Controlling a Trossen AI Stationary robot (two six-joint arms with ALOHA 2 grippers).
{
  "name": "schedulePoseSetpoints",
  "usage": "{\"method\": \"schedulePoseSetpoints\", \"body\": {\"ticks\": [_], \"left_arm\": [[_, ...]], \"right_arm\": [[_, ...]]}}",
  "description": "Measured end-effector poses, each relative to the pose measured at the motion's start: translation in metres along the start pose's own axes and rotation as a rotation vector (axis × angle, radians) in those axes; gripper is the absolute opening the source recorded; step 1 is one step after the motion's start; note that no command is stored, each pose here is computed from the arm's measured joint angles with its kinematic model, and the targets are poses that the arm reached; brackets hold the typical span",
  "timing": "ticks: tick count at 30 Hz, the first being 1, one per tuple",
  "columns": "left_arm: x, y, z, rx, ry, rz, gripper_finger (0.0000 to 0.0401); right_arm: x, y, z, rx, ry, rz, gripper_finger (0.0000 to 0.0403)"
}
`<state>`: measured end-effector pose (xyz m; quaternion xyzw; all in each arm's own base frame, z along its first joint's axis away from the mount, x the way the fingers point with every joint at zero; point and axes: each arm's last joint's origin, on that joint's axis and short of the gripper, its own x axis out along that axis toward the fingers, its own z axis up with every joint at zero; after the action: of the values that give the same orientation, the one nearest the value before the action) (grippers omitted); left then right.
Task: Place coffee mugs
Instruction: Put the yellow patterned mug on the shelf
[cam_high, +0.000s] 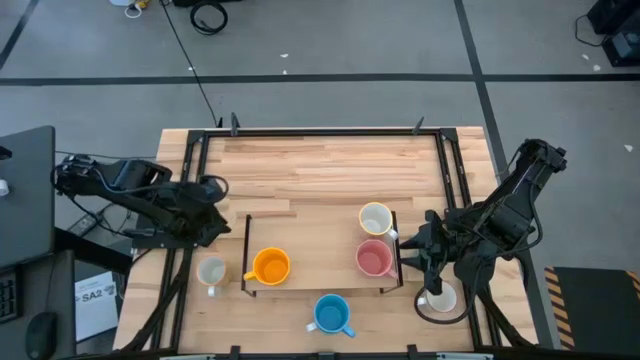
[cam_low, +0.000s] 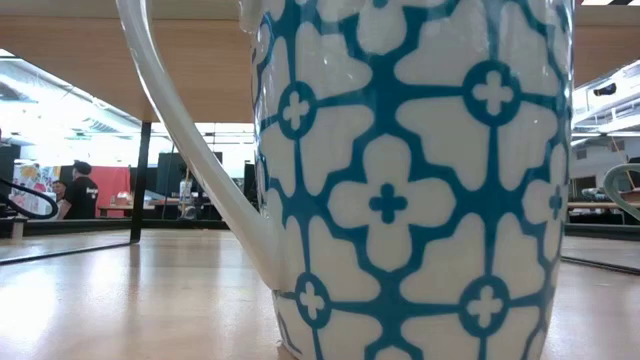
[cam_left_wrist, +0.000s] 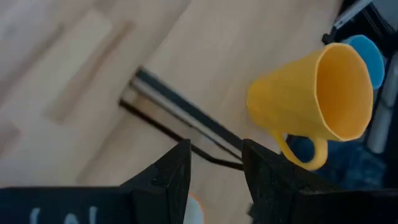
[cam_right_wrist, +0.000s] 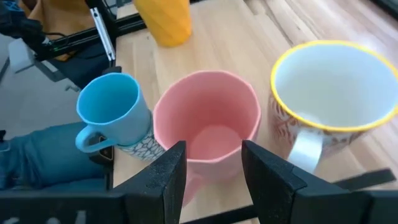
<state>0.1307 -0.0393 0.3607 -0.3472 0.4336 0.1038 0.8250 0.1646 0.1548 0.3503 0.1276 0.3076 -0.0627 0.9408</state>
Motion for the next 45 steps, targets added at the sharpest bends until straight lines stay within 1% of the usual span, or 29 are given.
{"method": "schedulePoseSetpoints", "body": {"ticks": [5,10,16,19,22,25,27,28,30,33,35,42,45], "left_arm": [[0.004,-0.010,-0.011,-0.147,0.048,-0.007,0.0151],[0.018,-0.027,-0.027,-0.224,0.124,0.037,0.0151],[0.045,-0.050,-0.052,-0.253,0.224,0.135,0.0151],[0.057,-0.058,-0.064,-0.236,0.255,0.197,0.0151],[0.065,-0.056,-0.073,-0.195,0.275,0.311,0.0151],[0.065,-0.047,-0.077,-0.158,0.299,0.455,0.0151],[0.062,-0.040,-0.076,-0.107,0.311,0.528,0.0151],[0.061,-0.038,-0.076,-0.065,0.321,0.545,0.0151],[0.060,-0.035,-0.074,0.028,0.345,0.559,0.0151],[0.060,-0.034,-0.072,0.176,0.381,0.536,0.0151],[0.061,-0.034,-0.069,0.252,0.390,0.523,0.0151],[0.066,-0.030,-0.055,0.443,0.385,0.509,0.0151],[0.067,-0.029,-0.051,0.475,0.396,0.506,0.0151]], "right_arm": [[0.000,0.003,0.002,-0.066,-0.016,0.027,0.0160],[0.000,0.006,0.005,-0.178,-0.048,0.055,0.0160],[-0.001,0.011,0.010,-0.316,-0.099,0.088,0.0160],[-0.001,0.013,0.012,-0.372,-0.116,0.097,0.0160],[-0.001,0.013,0.012,-0.423,-0.120,0.095,0.0160],[-0.001,0.013,0.012,-0.448,-0.121,0.093,0.0160],[-0.001,0.013,0.012,-0.449,-0.121,0.093,0.0160],[-0.001,0.013,0.012,-0.450,-0.121,0.093,0.0160],[-0.001,0.013,0.012,-0.450,-0.121,0.093,0.0160],[-0.001,0.013,0.012,-0.449,-0.122,0.093,0.0160],[-0.001,0.013,0.012,-0.449,-0.122,0.093,0.0160],[-0.001,0.013,0.012,-0.441,-0.121,0.094,0.0160],[-0.001,0.013,0.012,-0.439,-0.121,0.094,0.0160]]}}
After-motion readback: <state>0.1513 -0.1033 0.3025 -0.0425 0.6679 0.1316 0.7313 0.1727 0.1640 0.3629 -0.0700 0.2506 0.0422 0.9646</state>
